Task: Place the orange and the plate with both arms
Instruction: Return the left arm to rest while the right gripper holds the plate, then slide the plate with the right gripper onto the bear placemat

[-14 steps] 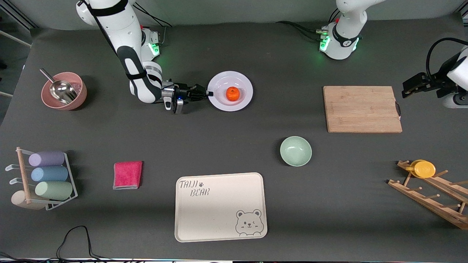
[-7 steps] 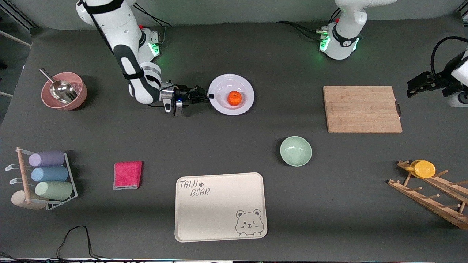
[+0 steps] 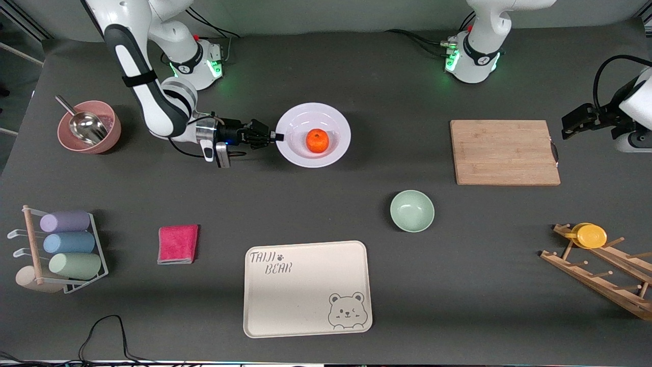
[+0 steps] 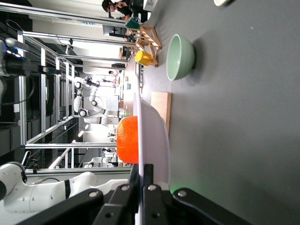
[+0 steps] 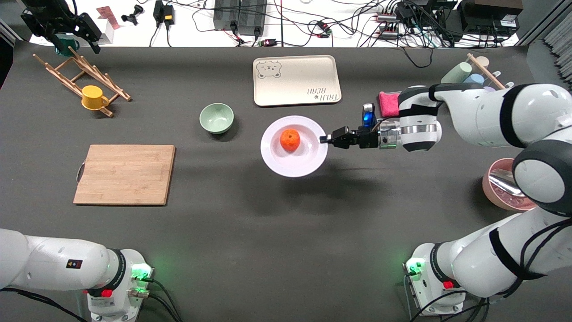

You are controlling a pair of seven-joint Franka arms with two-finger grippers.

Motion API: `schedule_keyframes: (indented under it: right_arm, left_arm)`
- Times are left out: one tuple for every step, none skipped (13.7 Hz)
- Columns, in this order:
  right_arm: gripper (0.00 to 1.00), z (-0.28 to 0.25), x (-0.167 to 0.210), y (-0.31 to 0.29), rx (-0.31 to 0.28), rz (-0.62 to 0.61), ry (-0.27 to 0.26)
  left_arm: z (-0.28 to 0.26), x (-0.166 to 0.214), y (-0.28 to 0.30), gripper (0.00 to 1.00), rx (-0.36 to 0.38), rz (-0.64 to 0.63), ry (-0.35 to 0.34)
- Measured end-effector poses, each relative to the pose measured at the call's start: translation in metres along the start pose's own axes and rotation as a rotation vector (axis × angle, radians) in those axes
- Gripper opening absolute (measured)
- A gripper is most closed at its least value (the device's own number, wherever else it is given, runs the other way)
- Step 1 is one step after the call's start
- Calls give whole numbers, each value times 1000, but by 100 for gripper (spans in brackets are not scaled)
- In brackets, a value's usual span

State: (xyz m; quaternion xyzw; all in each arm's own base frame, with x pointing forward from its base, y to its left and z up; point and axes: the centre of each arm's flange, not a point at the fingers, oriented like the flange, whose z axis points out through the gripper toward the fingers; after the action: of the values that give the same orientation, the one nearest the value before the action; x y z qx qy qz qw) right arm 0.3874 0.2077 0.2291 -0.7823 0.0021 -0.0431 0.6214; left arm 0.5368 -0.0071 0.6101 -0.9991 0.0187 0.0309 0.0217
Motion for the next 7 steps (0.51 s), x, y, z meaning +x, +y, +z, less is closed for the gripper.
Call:
schedule_keyframes:
  right_arm:
    - [4,1,8,-3,3,5,6]
    - [4,2,20,-6,4,13,16]
    - [4,4,37,-7,6,19,29]
    - [4,6,59,-7,3,22,39]
    - [4,7,80,-5,-5,25,41]
    - [4,7,106,-3,-17,29,41]
    - [4,6,132,-1,-20,39,44]
  left_arm:
    - [1,0,-1,100,-5,-4,-1]
    - [2,0,-3,100,-10,-8,-1]
    - [1,0,-5,100,-12,-13,2]
    - [0,1,-8,100,-13,-18,18]
    - [-2,4,-11,100,-14,-25,40]
    - [-3,4,-16,100,-15,-35,50]
    - [-2,4,-21,100,-17,-44,52]
